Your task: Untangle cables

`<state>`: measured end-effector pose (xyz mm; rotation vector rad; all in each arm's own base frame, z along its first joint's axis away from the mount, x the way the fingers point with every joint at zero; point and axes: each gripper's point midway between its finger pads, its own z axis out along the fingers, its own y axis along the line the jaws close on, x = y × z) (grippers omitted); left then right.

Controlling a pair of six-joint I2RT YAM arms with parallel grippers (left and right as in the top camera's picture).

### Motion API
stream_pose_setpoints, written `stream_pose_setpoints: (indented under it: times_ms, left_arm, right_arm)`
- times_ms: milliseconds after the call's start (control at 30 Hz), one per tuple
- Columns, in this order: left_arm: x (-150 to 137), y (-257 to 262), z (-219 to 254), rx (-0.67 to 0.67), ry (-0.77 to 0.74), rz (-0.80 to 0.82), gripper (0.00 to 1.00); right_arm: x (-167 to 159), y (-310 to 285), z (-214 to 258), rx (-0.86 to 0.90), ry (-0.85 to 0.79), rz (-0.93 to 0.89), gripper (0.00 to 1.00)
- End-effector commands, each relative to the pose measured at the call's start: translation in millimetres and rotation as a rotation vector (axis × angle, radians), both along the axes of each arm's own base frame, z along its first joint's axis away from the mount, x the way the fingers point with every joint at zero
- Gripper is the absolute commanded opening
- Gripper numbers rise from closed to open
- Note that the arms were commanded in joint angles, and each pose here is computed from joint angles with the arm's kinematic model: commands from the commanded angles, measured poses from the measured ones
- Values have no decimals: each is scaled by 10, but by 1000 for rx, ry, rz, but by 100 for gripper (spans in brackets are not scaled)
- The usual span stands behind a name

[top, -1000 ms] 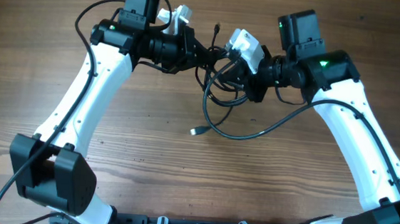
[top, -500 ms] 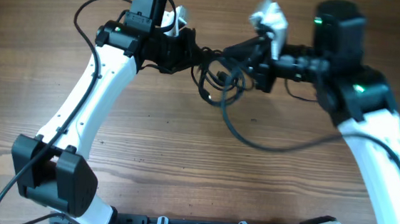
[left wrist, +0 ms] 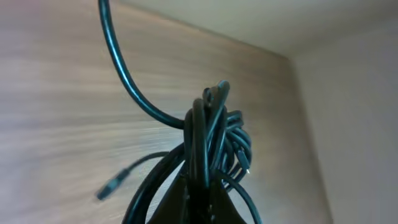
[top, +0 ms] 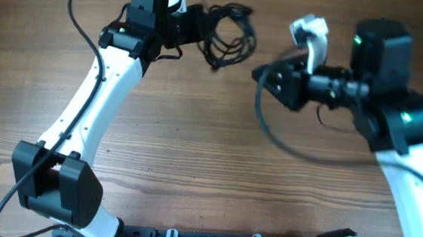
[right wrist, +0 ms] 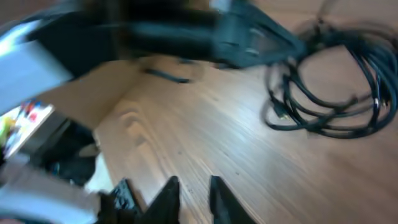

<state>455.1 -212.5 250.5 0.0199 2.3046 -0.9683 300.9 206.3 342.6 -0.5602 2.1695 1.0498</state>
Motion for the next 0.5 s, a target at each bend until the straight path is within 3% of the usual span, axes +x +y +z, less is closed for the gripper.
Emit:
stream_pose_setpoints:
  times_ms: [0,133,200,233,400,467]
  left_arm:
    - [-193,-275,268,-58,-153,-265,4]
    - [-152,-285,332,-48,-211,-277,4]
    - [-131,-274,332,-42,-217,-268,4]
    - [-128,-272,330,-40,-216,-266,4]
    - [-130,-271,326,-42,-212,-264,4]
    - [-129,-271,326,-42,-212,-263,4]
  right_arm:
    - [424,-96,-434,-21,231,-245,23]
    - [742,-180,-914,-46,419,-439,36]
    - [839,-151,-1087,-42,477,-466,56]
    - [888,-122,-1139,-35,488,-466,60]
    - [1085,100,-1335,39,539,-400,62]
    - [1128,124,-1386,51,555,-404,51]
